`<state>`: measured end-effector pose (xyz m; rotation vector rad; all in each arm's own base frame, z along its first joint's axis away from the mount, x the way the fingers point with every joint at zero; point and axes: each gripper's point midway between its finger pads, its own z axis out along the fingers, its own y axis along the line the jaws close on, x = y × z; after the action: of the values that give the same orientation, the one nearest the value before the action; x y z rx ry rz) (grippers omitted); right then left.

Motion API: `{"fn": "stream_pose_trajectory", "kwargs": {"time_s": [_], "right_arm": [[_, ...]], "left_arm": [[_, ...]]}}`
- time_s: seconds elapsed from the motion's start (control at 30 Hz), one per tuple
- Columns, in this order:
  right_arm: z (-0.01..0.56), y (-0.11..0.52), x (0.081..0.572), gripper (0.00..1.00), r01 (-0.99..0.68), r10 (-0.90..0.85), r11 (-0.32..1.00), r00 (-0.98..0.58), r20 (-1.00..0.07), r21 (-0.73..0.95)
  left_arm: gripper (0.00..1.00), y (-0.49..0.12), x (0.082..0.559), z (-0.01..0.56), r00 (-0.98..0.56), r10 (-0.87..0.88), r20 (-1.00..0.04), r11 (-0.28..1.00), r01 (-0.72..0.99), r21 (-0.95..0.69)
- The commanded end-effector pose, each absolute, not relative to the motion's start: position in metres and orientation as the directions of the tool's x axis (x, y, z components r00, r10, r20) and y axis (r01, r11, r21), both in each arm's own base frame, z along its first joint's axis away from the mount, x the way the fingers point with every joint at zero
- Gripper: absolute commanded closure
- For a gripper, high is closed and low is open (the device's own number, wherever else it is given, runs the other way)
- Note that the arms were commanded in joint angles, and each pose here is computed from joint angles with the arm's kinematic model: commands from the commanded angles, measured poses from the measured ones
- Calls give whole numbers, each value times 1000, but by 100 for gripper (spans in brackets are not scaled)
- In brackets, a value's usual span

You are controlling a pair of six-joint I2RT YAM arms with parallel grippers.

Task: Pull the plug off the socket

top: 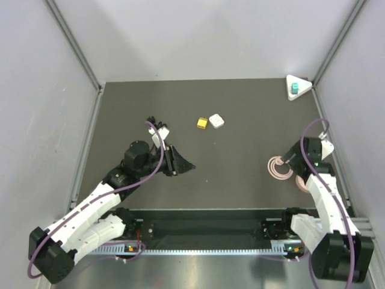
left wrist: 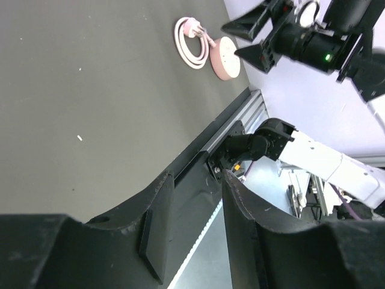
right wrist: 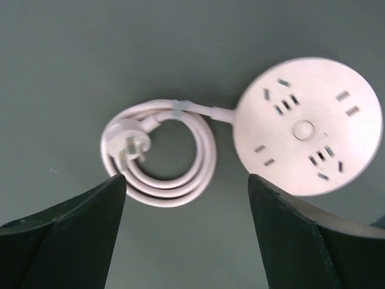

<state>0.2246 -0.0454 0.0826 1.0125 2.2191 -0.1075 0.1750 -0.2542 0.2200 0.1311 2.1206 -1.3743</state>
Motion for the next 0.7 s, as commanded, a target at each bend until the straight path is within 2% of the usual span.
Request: {"fn": "stream_pose_trajectory", "kwargs": {"time_s": [0.0,0.1,0.17,0.2,0.27,0.4,0.5,0.57,0.67], "right_arm": [[138,-32,285,16,534,563,791,-447,-696,298],[160,-35,339,12,490,545,809,-416,-728,325],[155,-42,375,11,493,581,787,-395,-711,369],[157,-45,390,6,496,586,782,-379,-717,377],[165,-56,432,0,486,606,763,-308,-733,427],[183,-86,486,0,463,681,679,-108,-724,570],[176,-118,512,0,469,769,550,38,-638,691],[174,-142,528,4,404,793,510,122,-597,759],[157,-167,543,1,346,838,432,188,-513,833]], "left_arm": [[57,-260,182,235,-789,-268,-553,410,426,-807],[57,-263,189,239,-776,-266,-572,422,440,-793],[57,-264,196,242,-760,-269,-592,438,451,-778],[57,-264,199,241,-757,-274,-593,447,446,-776],[57,-266,209,244,-735,-305,-606,448,451,-772],[57,-269,218,237,-728,-345,-592,442,431,-787],[57,-269,227,223,-729,-347,-590,477,404,-781],[57,-271,232,219,-728,-337,-596,496,401,-770],[57,-274,239,217,-727,-314,-610,516,409,-753]]}}
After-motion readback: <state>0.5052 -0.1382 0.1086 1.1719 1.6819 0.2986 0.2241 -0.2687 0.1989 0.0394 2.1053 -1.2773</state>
